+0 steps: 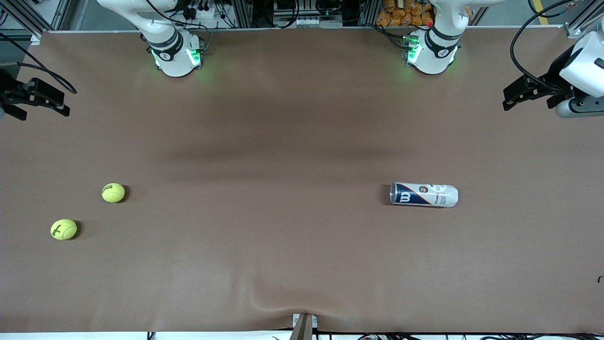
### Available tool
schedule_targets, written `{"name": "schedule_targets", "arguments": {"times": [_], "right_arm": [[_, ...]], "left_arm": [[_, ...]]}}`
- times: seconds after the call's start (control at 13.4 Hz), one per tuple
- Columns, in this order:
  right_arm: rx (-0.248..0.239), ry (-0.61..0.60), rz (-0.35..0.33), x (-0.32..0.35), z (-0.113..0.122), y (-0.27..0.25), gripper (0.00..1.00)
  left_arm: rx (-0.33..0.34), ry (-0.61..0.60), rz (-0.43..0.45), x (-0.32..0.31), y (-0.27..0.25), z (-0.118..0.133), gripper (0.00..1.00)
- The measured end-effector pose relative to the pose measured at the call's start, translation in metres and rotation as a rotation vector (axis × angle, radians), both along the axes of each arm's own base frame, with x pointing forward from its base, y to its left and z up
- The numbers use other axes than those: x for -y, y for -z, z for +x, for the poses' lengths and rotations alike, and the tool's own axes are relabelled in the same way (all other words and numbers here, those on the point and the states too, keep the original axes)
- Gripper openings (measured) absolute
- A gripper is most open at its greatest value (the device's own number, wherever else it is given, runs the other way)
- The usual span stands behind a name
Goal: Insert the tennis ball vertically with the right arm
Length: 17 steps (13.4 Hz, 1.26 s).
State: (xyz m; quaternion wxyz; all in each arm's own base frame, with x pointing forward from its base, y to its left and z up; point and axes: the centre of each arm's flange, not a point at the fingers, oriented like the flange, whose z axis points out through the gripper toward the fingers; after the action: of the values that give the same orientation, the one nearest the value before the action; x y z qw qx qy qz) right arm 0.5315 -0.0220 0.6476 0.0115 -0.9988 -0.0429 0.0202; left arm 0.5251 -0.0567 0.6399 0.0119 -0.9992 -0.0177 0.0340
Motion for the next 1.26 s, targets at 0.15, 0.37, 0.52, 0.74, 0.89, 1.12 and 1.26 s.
{"name": "schedule_targets", "arguments": {"times": [0.15,0.37,0.52,0.74,0.89,1.12,1.26], "right_arm": [[0.000,0.000,0.000,0.000,0.000,0.000,1.00],[-0.001,0.000,0.000,0.000,0.000,0.000,1.00],[-0.001,0.000,0.000,0.000,0.000,0.000,1.00],[-0.001,0.000,0.000,0.000,0.000,0.000,1.00],[-0.001,0.000,0.000,0.000,0.000,0.000,1.00],[-0.002,0.000,0.000,0.000,0.000,0.000,1.00],[-0.003,0.000,0.000,0.000,0.000,0.000,1.00]], "left_arm": [[-0.014,-0.001,0.000,-0.001,0.008,0.005,1.00],[-0.007,-0.002,-0.001,-0.001,0.005,0.007,1.00],[0.006,-0.002,-0.003,-0.001,-0.001,0.007,1.00],[0.010,-0.003,-0.003,-0.001,-0.003,0.007,1.00],[0.012,-0.004,-0.003,-0.002,-0.004,0.007,1.00],[0.016,-0.004,-0.004,-0.002,-0.006,0.007,1.00],[0.018,-0.004,-0.004,-0.002,-0.007,0.008,1.00]]}}
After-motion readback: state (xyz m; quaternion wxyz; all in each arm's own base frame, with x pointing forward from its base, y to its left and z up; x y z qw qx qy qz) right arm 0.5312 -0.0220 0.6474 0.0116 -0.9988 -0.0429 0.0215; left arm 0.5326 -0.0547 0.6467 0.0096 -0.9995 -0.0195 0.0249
